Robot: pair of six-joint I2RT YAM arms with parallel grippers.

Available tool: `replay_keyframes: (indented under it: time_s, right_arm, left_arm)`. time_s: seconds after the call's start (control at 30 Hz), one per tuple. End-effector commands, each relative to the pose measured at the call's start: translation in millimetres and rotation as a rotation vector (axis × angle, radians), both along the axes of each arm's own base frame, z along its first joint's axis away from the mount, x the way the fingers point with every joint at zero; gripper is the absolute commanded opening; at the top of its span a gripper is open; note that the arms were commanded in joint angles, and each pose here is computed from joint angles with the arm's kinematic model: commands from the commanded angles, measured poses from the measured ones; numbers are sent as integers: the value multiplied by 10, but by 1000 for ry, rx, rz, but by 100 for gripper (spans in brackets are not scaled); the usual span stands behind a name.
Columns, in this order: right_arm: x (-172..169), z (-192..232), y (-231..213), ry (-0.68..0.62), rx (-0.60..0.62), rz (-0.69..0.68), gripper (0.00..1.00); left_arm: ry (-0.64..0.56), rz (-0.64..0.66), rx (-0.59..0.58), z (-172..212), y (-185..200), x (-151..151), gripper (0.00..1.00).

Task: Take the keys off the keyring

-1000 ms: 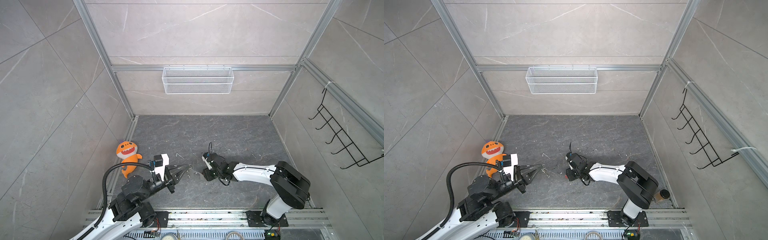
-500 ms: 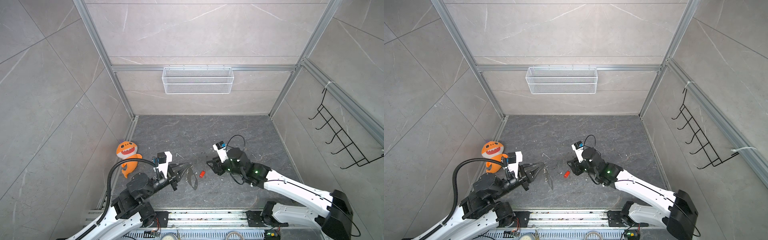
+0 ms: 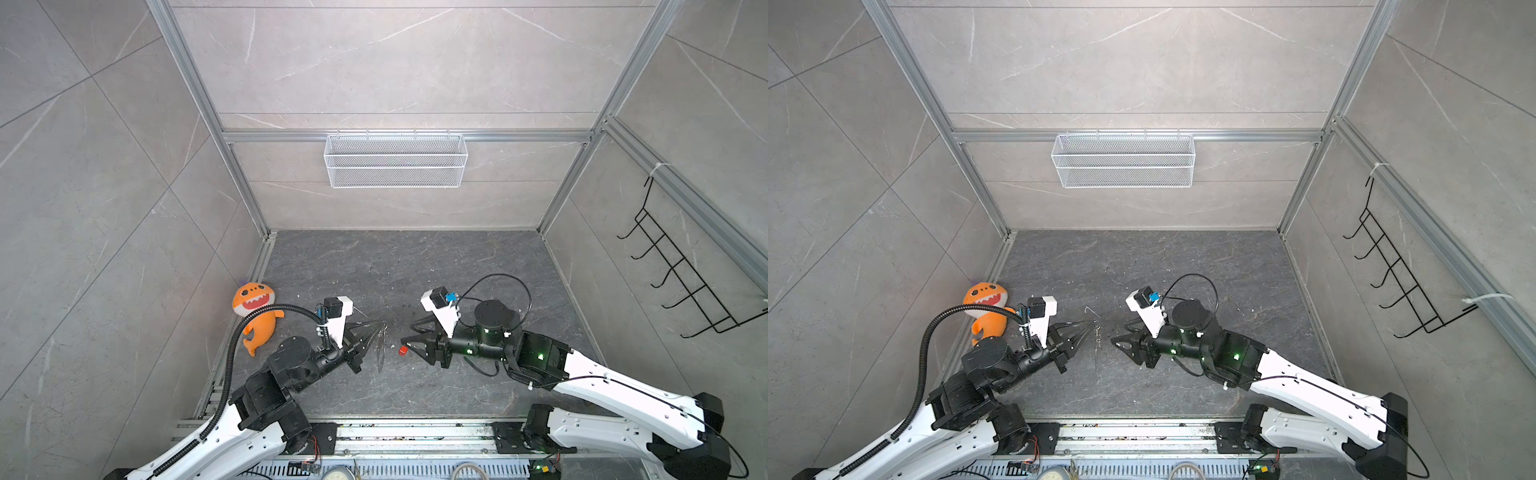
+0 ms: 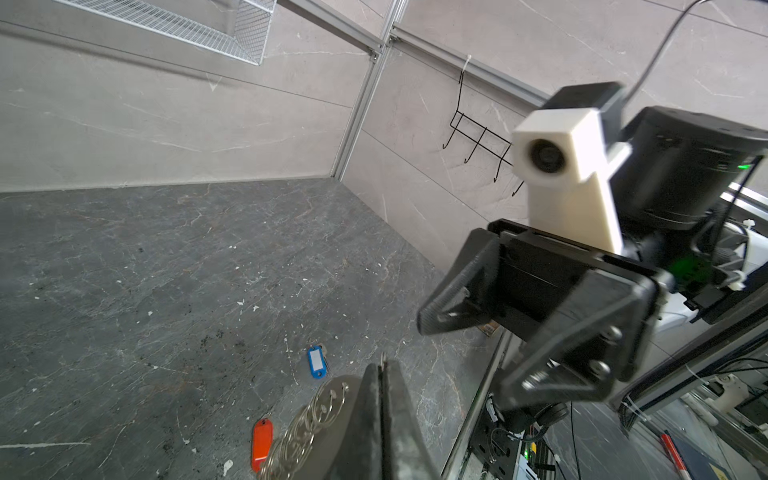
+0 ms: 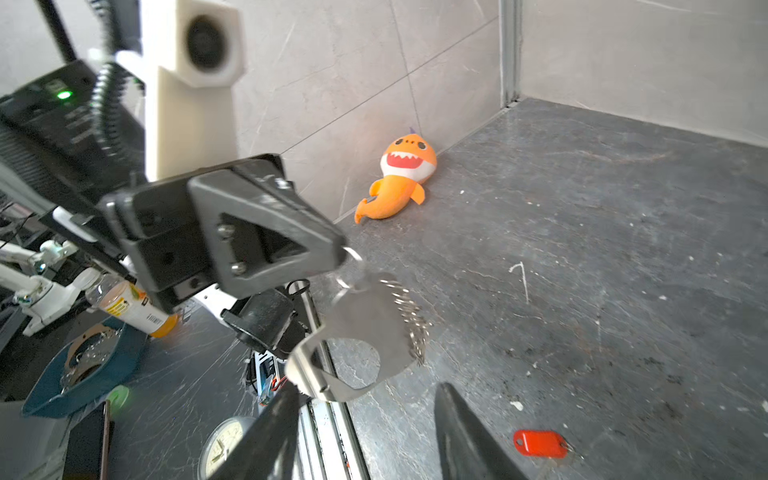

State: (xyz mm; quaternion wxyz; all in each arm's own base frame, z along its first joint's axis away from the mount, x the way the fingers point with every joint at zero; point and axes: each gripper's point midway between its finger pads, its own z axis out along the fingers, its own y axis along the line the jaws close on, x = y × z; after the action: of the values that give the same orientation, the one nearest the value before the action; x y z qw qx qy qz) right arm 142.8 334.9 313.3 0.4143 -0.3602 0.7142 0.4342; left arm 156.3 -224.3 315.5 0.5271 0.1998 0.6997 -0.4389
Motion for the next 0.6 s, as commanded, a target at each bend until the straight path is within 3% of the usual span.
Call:
replay_keyframes:
  time_s: [0.0,0.17,0.33,0.43,0.57]
  right_arm:
    - [32,146,89,-93,-1,-59,56]
    - [46,39,211,-118,-33,-96,63]
    - [124,-186,316,-97,-113,-121,63]
    - [187,-293,335,-91,-148,-150,59]
    - [256,-375,307,-94,-182,-190,42]
  left_arm:
    - [-36,27,-82,343,41,25,0]
    - [-31,30,-89,340,29,41,0]
    - [-33,11,-100,362,8,15,0]
    - [-31,6,-102,366,1,10,0]
    - [-32,11,-104,370,20,5,0]
